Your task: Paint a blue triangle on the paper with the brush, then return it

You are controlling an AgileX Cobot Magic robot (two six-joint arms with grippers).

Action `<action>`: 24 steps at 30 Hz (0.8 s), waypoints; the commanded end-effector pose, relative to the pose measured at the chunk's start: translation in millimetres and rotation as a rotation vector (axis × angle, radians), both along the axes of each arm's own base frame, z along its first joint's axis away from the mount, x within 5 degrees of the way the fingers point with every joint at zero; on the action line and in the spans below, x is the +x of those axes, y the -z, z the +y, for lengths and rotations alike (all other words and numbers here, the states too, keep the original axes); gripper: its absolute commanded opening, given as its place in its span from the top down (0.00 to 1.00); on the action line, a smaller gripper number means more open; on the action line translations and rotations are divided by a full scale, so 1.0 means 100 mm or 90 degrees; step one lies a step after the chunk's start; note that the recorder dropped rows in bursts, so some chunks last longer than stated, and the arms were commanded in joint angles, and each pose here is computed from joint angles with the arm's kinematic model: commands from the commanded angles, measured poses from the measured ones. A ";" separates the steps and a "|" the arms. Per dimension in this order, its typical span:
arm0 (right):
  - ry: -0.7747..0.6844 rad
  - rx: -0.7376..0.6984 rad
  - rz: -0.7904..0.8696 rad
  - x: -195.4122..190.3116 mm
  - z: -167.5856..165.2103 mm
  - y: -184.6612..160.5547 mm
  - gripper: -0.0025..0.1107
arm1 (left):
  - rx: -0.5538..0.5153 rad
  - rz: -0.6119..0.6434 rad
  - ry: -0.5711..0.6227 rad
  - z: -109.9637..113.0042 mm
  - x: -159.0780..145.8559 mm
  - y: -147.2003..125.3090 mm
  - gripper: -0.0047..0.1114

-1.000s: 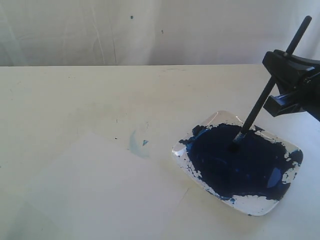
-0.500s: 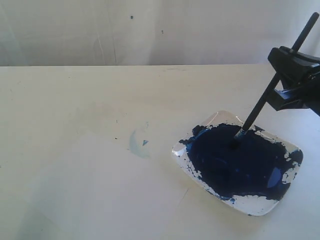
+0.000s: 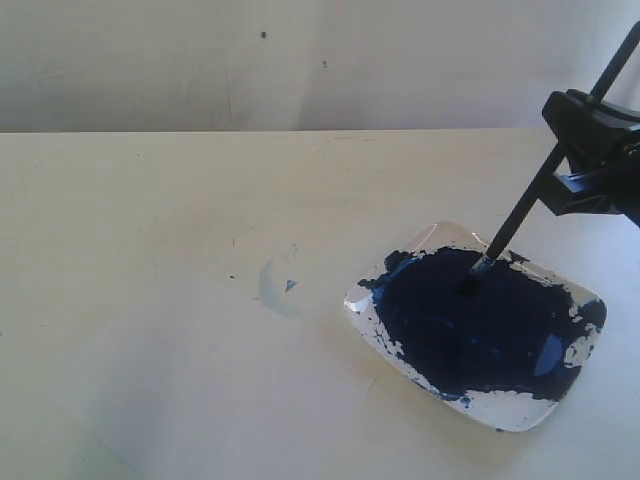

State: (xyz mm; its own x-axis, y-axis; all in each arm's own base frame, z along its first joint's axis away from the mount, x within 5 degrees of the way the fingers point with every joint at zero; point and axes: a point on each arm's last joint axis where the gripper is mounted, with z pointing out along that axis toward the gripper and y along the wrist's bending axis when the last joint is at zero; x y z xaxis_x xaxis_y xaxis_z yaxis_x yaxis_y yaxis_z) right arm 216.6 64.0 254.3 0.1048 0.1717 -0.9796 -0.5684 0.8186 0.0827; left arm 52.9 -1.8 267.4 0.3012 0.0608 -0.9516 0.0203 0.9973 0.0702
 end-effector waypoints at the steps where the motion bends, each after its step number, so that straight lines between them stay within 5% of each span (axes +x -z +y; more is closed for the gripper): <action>1: 0.011 0.007 -0.005 0.00 -0.03 -0.02 0.98 | 0.099 0.223 0.015 -0.04 0.17 -0.13 0.96; 9: 0.011 0.007 -0.005 0.00 -0.03 -0.02 0.98 | 0.179 0.594 0.126 -0.19 0.75 0.00 0.96; 13: 0.009 0.005 -0.005 0.00 -0.03 -0.02 0.98 | 0.260 0.719 0.354 -0.49 0.99 0.05 0.96; 17: 0.005 0.015 0.003 0.00 -0.03 -0.02 0.98 | 0.233 0.822 0.546 -0.70 1.21 0.18 0.96; 24: 0.002 0.029 0.012 0.00 -0.03 -0.02 0.98 | 0.205 0.913 0.528 -0.71 1.51 0.58 0.96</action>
